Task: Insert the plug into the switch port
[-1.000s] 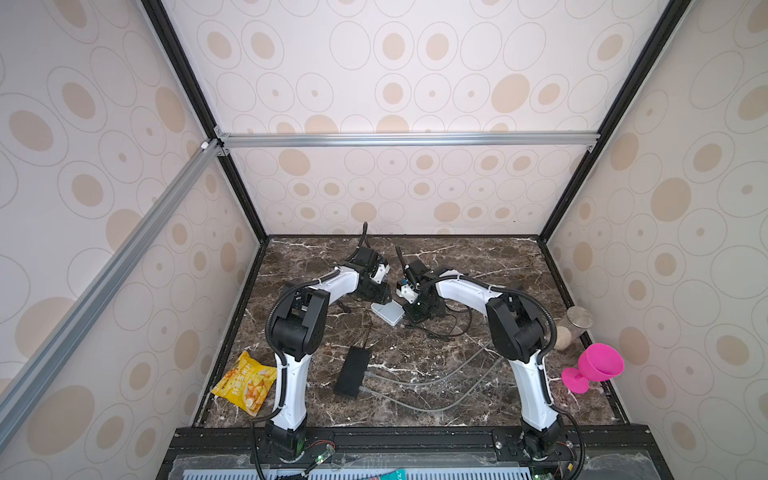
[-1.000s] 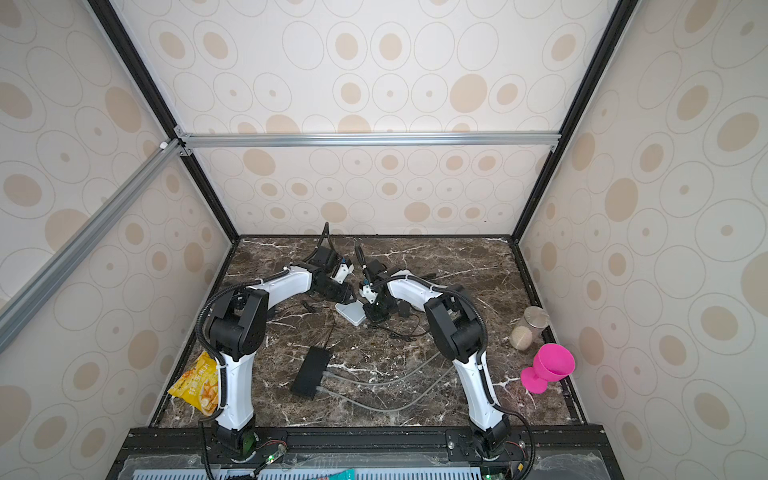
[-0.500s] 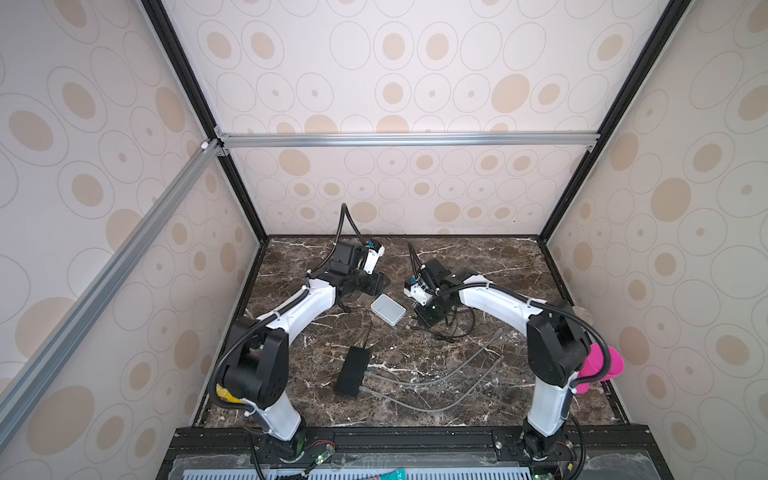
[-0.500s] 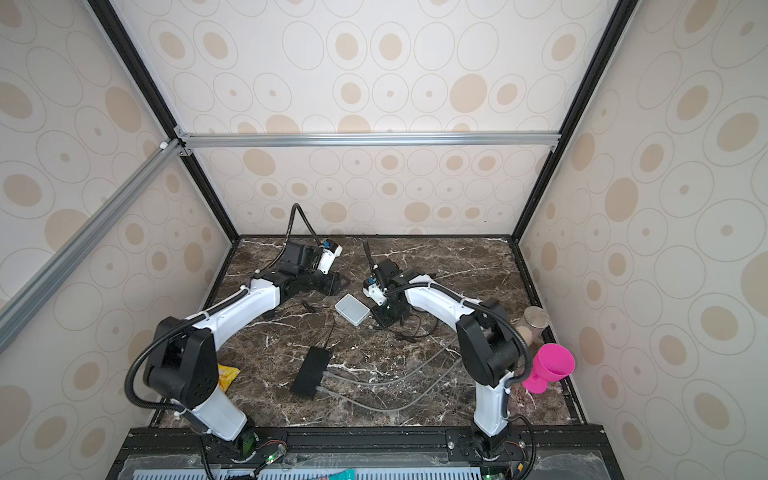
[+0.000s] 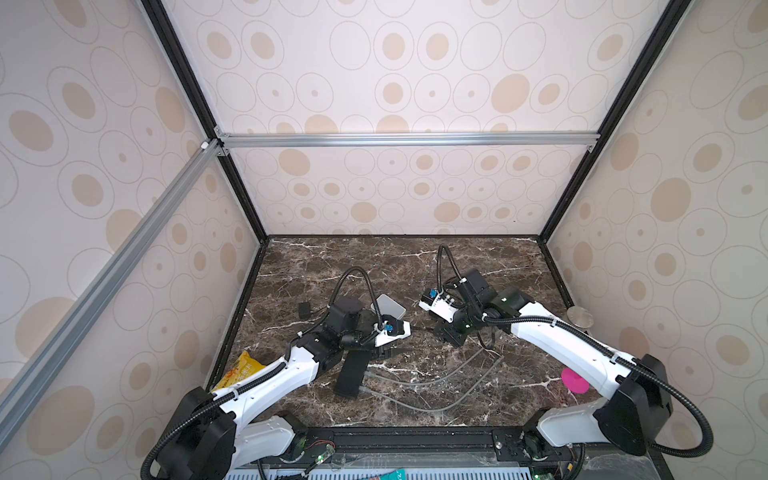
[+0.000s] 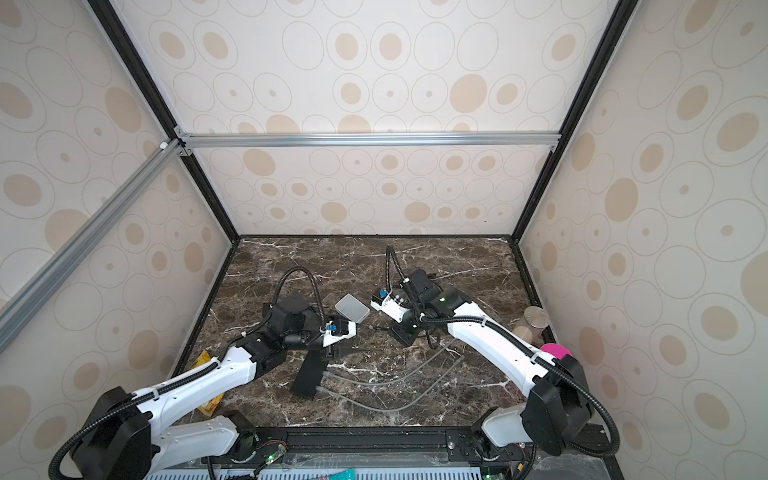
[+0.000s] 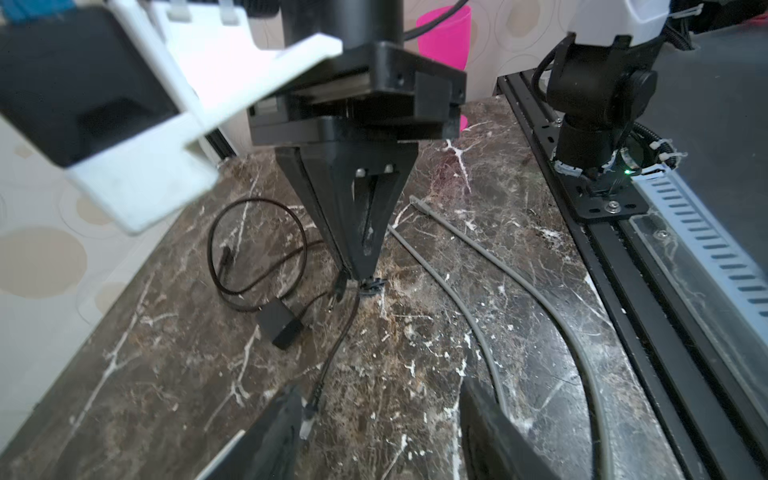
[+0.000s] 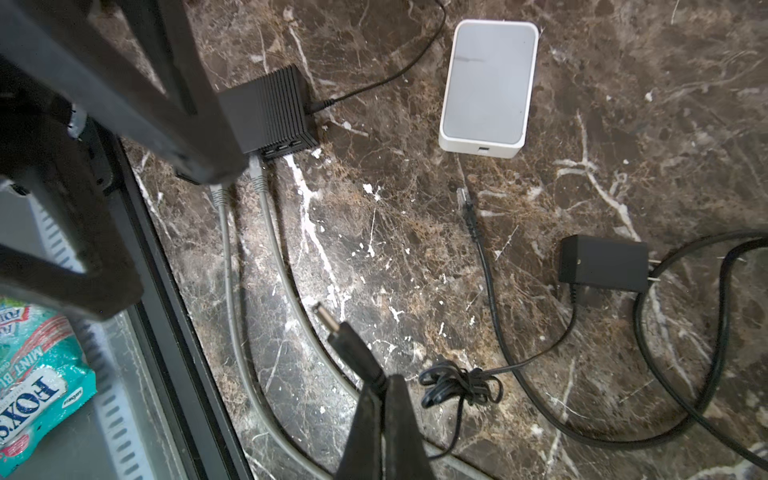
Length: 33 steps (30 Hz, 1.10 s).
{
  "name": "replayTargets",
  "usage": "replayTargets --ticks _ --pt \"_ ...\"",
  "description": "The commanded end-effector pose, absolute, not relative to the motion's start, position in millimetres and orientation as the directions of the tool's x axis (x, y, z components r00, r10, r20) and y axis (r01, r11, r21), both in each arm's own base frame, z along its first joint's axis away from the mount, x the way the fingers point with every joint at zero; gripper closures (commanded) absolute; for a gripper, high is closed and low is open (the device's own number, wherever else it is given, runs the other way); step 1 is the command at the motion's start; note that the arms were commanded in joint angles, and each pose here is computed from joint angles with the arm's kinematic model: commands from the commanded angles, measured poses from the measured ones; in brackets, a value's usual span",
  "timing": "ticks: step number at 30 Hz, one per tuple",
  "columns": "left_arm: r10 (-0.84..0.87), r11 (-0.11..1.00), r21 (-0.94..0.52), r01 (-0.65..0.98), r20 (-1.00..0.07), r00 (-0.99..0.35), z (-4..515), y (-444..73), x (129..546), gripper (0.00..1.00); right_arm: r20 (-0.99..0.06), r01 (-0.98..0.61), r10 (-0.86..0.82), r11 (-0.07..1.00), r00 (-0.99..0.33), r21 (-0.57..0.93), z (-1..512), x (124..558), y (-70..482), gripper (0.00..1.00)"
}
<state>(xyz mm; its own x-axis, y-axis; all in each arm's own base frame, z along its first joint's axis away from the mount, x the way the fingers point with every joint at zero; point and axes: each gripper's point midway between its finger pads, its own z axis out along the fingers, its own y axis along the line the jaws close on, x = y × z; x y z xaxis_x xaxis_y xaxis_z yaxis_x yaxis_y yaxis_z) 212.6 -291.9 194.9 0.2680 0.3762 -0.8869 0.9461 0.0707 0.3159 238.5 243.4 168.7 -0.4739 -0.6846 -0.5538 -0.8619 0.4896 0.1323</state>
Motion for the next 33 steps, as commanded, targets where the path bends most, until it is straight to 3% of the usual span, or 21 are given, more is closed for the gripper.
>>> replayTargets --ticks 1,4,13,30,33 --pt "0.331 0.031 0.453 0.891 -0.846 0.419 220.5 -305.0 219.2 0.43 -0.597 -0.881 -0.669 0.450 -0.442 0.146 180.8 230.3 251.3 1.00" --pt "0.373 0.020 0.410 0.912 -0.849 0.374 213.7 -309.5 226.1 0.51 -0.601 -0.886 -0.670 0.437 -0.436 0.156 185.2 227.3 256.2 1.00" --pt "0.393 0.029 0.386 0.922 -0.853 0.344 209.9 -311.8 230.0 0.57 -0.584 -0.903 -0.700 0.404 -0.410 0.150 183.8 221.2 272.6 1.00" --pt "0.419 -0.004 0.379 0.925 -0.840 0.345 206.1 -311.9 228.4 1.00 -0.585 -0.906 -0.706 0.401 -0.400 0.137 187.9 221.1 276.6 1.00" --pt "0.414 -0.027 0.382 0.924 -0.837 0.358 206.2 -311.6 224.4 1.00 -0.578 -0.909 -0.718 0.402 -0.388 0.110 188.0 222.5 272.7 0.75"
